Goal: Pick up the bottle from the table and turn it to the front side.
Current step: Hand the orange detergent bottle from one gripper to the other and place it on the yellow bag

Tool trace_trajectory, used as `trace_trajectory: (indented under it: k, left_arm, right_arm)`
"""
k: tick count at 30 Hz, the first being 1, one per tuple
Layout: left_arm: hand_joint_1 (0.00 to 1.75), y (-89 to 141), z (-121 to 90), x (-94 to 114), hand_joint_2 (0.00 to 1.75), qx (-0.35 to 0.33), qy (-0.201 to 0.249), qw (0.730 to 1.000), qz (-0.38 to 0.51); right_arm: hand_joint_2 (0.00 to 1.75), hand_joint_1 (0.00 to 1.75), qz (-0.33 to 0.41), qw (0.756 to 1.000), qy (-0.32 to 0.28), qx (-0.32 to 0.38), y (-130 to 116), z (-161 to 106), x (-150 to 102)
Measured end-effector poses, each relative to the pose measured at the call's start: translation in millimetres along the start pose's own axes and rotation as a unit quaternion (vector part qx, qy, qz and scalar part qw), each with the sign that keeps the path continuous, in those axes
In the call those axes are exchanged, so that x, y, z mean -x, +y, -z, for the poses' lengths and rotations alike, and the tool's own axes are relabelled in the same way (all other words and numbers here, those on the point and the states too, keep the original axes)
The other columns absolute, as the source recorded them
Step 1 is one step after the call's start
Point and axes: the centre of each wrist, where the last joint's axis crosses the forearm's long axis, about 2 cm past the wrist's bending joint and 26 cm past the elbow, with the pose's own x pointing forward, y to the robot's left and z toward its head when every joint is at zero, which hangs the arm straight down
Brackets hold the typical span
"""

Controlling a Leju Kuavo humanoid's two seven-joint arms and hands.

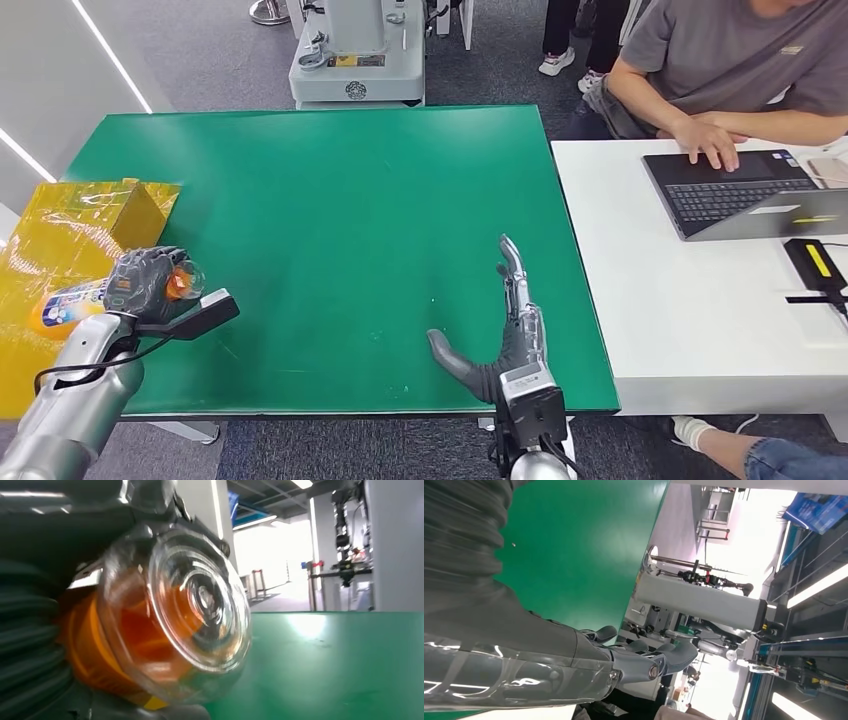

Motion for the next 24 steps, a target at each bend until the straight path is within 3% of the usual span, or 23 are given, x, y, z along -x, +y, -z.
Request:
trace_trajectory:
  k: [12, 17, 24]
  left_arm:
    - [1.75, -9, 0, 2, 1.75, 0.046, -0.008, 0.999, 0.027]
    - [1.75, -29, 2, -25, 1.75, 0.111, -0.027, 0.989, 0.089]
    - [1.75, -31, 5, -32, 1.75, 0.114, -0.027, 0.988, 0.1]
  right_arm:
    - [1.75, 0.0, -0.001, 1.0, -0.001, 0.0, 1, 1, -1]
    - [1.75, 0.0, -0.004, 1.0, -0.001, -0.011, 3, -4, -3]
    - [1.75, 0.0, -0.005, 1.0, -0.001, -0.014, 4, -5, -3]
